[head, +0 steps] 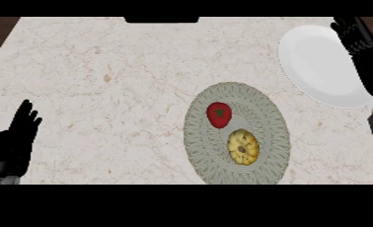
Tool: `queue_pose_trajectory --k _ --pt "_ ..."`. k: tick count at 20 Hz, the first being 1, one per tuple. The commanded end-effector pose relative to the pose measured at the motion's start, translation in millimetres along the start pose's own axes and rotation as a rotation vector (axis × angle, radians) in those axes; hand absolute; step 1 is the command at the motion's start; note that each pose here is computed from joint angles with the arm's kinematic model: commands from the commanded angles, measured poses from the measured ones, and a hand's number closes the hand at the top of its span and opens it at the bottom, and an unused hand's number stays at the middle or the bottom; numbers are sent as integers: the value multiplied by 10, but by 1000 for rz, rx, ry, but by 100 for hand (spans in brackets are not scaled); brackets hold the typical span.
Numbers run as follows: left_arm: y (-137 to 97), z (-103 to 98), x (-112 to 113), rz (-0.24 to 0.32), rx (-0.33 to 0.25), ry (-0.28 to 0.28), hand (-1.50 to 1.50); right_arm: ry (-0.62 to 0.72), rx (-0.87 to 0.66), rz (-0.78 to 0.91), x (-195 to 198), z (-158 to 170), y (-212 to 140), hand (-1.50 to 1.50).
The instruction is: Pick the squash from the placemat and place it in the plate
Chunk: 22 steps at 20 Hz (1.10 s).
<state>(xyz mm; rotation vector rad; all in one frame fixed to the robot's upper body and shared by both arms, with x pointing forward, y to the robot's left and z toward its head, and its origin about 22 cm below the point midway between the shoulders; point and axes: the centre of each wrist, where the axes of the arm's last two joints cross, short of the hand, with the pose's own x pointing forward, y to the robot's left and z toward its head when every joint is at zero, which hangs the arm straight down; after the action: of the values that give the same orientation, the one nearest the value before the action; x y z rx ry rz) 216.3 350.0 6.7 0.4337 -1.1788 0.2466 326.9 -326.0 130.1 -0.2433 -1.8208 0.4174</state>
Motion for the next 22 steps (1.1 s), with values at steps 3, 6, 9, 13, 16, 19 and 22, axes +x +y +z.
queue_pose_trajectory --k 3,6,9,13,16,19,22 --pt "-383 48 -54 -21 -189 2 0 -239 287 104 706 -251 593 150" --pt "-777 181 -131 -37 -368 13 0 -478 545 219 1353 -392 874 150" --pt "-998 300 -169 36 -454 24 0 -519 193 532 1440 -374 716 150" --pt "-1127 257 -236 19 -454 6 0 -553 234 357 1007 -138 929 -150" --pt "-1067 216 -188 45 -467 18 0 -583 302 335 840 -38 874 -150" --pt "-1066 144 -295 22 -462 20 0 -572 338 456 1246 63 878 -150" --pt "-1000 227 -352 42 -449 17 0 -488 448 644 1305 144 686 -150"
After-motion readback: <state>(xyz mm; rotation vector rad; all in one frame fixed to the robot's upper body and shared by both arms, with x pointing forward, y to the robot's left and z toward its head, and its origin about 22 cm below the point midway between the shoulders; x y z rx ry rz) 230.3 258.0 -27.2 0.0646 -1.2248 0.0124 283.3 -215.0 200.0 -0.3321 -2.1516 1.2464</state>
